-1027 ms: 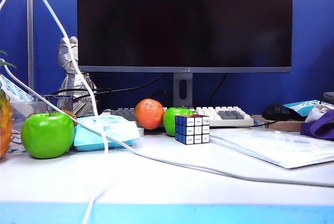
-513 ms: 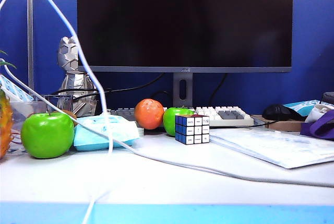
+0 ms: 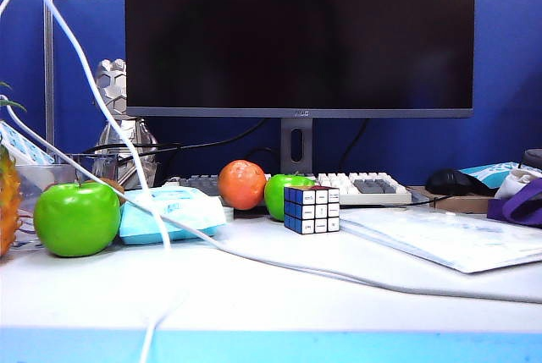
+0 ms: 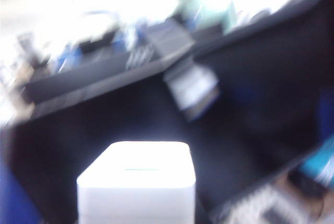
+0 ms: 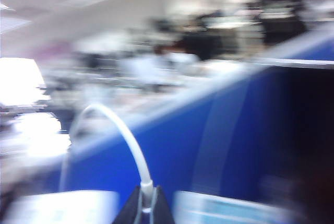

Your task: Pick up the Type-C charging cable and the charging base, insert one end of the Type-C charger into the corresponding slot on the base, and finally place the plugged-in charger back on the table.

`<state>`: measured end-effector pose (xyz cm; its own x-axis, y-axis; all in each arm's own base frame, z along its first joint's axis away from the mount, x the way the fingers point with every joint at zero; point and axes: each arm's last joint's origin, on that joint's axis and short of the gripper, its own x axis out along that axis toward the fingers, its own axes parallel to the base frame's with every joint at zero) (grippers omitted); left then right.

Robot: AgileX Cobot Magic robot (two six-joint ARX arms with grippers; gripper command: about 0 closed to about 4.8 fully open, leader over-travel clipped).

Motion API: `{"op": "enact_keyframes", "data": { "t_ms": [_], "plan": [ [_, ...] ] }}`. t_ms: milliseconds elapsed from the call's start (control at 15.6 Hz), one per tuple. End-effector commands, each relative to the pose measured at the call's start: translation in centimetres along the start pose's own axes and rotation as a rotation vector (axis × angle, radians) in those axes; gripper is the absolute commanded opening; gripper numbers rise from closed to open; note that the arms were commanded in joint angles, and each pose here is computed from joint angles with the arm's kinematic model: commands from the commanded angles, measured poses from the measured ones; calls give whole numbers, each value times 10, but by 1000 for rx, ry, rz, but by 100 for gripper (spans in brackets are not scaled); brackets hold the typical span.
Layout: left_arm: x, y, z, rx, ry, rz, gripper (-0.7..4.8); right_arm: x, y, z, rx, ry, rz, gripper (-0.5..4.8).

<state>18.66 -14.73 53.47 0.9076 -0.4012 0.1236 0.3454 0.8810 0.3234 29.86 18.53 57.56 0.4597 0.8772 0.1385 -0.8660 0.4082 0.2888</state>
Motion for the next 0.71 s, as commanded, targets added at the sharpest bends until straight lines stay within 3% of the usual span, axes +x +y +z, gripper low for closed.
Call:
{"op": "enact_keyframes", "data": {
  "t_ms": [64, 128, 321, 513, 706],
  "plan": [
    [-3, -1, -5, 20, 66, -35, -6, -16, -21, -7, -108, 84, -333, -1],
    [-4, -6, -9, 30, 88, -136, -6, -24, -35, -12, -126, 146, -517, -1],
    [-4, -12, -16, 32, 125, -270, -6, -39, -50, -21, -159, 286, -702, -1],
    [9, -24, -37, 36, 279, -333, -6, -53, -61, -33, -163, 431, -962, -1],
    [39, -48, -72, 71, 466, -434, -6, -55, -61, -35, -222, 491, -998, -1]
  ]
}}
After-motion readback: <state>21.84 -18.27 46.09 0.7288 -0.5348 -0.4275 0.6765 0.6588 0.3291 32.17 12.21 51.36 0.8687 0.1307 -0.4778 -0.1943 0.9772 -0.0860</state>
